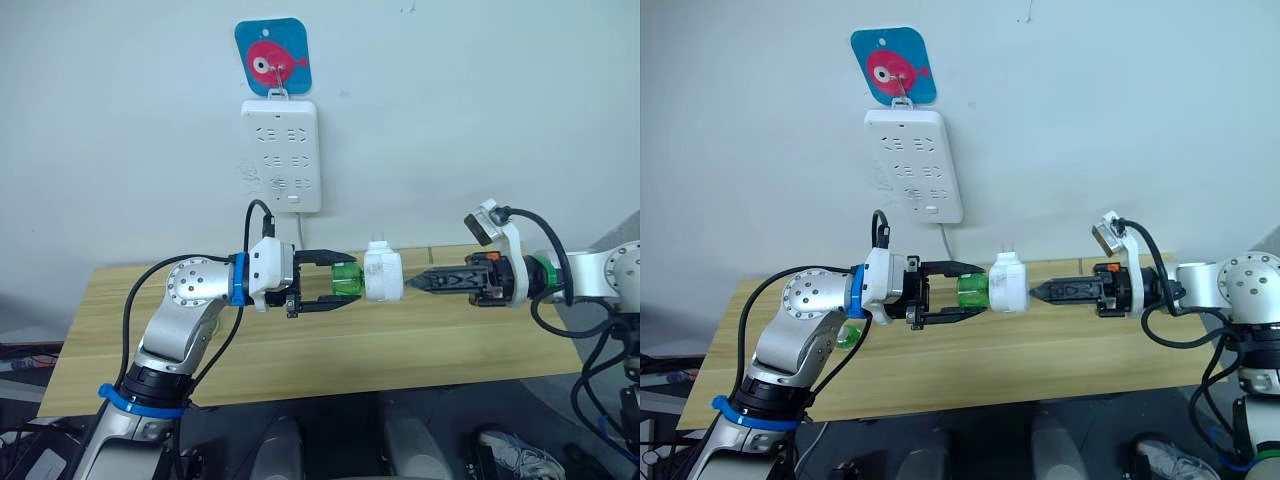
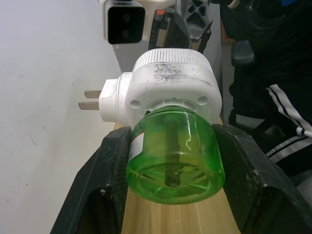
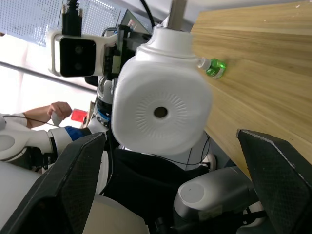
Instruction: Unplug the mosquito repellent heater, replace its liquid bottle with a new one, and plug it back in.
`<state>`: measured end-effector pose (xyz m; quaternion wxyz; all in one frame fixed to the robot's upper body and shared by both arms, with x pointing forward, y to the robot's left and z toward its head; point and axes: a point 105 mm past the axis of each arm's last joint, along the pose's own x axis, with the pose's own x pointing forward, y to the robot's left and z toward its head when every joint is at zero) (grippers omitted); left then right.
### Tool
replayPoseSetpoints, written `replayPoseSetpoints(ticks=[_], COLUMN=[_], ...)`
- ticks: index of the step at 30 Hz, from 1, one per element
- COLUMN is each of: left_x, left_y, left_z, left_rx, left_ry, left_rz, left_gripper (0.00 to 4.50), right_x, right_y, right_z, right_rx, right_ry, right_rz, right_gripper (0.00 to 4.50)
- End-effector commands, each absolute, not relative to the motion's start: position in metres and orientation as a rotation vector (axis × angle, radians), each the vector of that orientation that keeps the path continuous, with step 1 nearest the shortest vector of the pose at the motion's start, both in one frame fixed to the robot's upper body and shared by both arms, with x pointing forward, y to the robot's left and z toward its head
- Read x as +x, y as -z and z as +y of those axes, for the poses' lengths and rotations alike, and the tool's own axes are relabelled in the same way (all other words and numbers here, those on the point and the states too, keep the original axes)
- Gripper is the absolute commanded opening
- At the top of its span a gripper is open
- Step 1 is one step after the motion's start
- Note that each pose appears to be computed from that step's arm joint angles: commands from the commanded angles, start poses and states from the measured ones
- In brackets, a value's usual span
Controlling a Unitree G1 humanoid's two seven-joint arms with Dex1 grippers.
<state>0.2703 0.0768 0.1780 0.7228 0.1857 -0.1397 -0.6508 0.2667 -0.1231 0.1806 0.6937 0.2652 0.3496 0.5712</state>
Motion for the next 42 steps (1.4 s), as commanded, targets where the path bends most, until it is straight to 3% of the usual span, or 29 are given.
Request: replayPoseSetpoints(ticks=[1,17,20,22,27,30,33,35,38,42], left_x=[0.263,0.262,0.262,0.262,0.261,0.270,0.279,0.277,0.273,0.273], left_y=[-0.190,-0.191,-0.191,-0.191,-0.190,-0.185,-0.182,-0.188,-0.196,-0.197], left_z=[0.072,0.063,0.063,0.062,0.062,0.065,0.074,0.079,0.081,0.078], left_rx=[0.415,0.401,0.401,0.403,0.400,0.331,0.107,-0.005,-0.042,0.026], left_ry=[1.454,1.469,1.465,1.466,1.471,1.470,1.489,1.523,1.562,1.560], left_rz=[-0.377,-0.400,-0.401,-0.402,-0.392,-0.231,0.122,0.275,0.344,0.250], left_gripper=[2.26,2.26,2.26,2.26,2.26,2.26,2.26,2.26,2.26,2.26], right_x=[0.265,0.260,0.259,0.259,0.258,0.258,0.256,0.254,0.252,0.252], right_y=[-0.198,-0.204,-0.204,-0.204,-0.204,-0.205,-0.205,-0.205,-0.204,-0.203], right_z=[-0.116,-0.089,-0.087,-0.085,-0.081,-0.081,-0.082,-0.083,-0.083,-0.082], right_rx=[0.631,0.665,0.667,0.669,0.667,0.664,0.644,0.626,0.613,0.616], right_ry=[-1.351,-1.448,-1.454,-1.460,-1.470,-1.469,-1.471,-1.476,-1.479,-1.474], right_rz=[0.710,0.691,0.697,0.700,0.705,0.699,0.698,0.705,0.709,0.698], right_gripper=[4.50,4.50,3.90,3.23,3.14,3.14,3.12,3.09,3.09,3.09])
